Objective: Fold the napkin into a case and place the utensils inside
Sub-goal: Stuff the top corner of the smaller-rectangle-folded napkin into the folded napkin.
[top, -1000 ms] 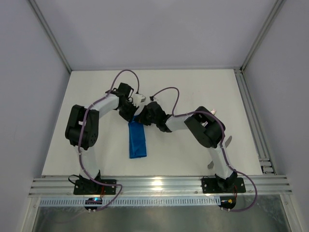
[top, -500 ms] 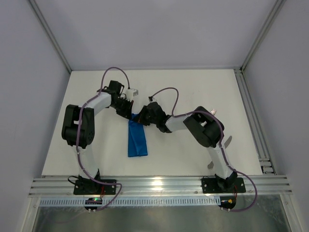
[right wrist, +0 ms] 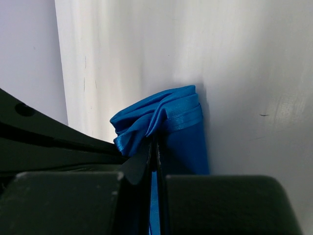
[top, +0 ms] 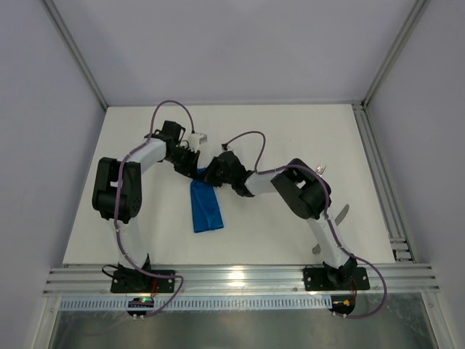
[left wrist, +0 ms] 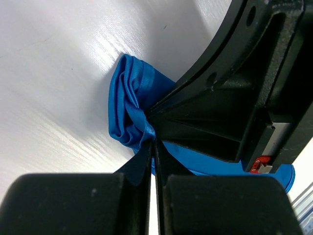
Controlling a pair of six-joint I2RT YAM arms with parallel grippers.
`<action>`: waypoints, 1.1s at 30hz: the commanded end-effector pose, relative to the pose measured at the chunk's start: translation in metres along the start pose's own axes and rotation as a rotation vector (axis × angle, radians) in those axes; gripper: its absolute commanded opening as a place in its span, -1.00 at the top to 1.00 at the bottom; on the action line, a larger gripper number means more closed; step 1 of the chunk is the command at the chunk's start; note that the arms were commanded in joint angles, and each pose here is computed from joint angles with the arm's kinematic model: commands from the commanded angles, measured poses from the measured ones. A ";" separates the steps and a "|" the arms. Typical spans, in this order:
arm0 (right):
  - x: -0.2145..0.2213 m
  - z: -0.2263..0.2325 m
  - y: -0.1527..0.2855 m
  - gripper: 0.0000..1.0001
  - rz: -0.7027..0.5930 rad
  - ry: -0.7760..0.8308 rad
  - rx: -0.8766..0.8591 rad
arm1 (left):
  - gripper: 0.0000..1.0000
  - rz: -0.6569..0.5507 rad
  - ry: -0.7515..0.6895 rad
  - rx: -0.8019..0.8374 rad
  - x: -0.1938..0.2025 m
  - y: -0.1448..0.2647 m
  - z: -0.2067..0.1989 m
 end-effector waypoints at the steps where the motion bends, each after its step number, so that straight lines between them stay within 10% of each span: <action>1: -0.017 0.023 -0.010 0.93 -0.081 -0.052 -0.045 | 1.00 -0.040 -0.004 0.101 -0.012 0.003 -0.021; 10: -0.026 0.025 -0.015 0.92 -0.122 -0.151 -0.056 | 0.93 0.021 -0.016 0.045 -0.004 -0.001 -0.008; 12: -0.026 0.023 -0.015 0.92 -0.121 -0.165 -0.054 | 0.59 0.027 -0.016 0.006 -0.002 0.000 -0.001; 20: -0.022 0.014 -0.018 0.93 -0.115 -0.191 -0.041 | 0.26 0.019 -0.011 -0.035 0.000 0.011 0.007; 28: -0.018 0.017 -0.023 0.93 -0.102 -0.224 -0.060 | 0.29 0.065 -0.037 -0.075 0.015 -0.003 0.020; 33: -0.019 0.029 -0.018 0.87 -0.100 -0.198 -0.090 | 0.66 0.088 -0.034 -0.110 0.021 -0.011 0.030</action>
Point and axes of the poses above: each gripper's point midway between its finger pads, its own y axis back along the fingers, its own z axis along the line the jaws close on, x = y × z, the point moved 2 cm from there along y, back along the fingers, and after that the axes turned 14 degrees about -y, right-handed, at the moved point
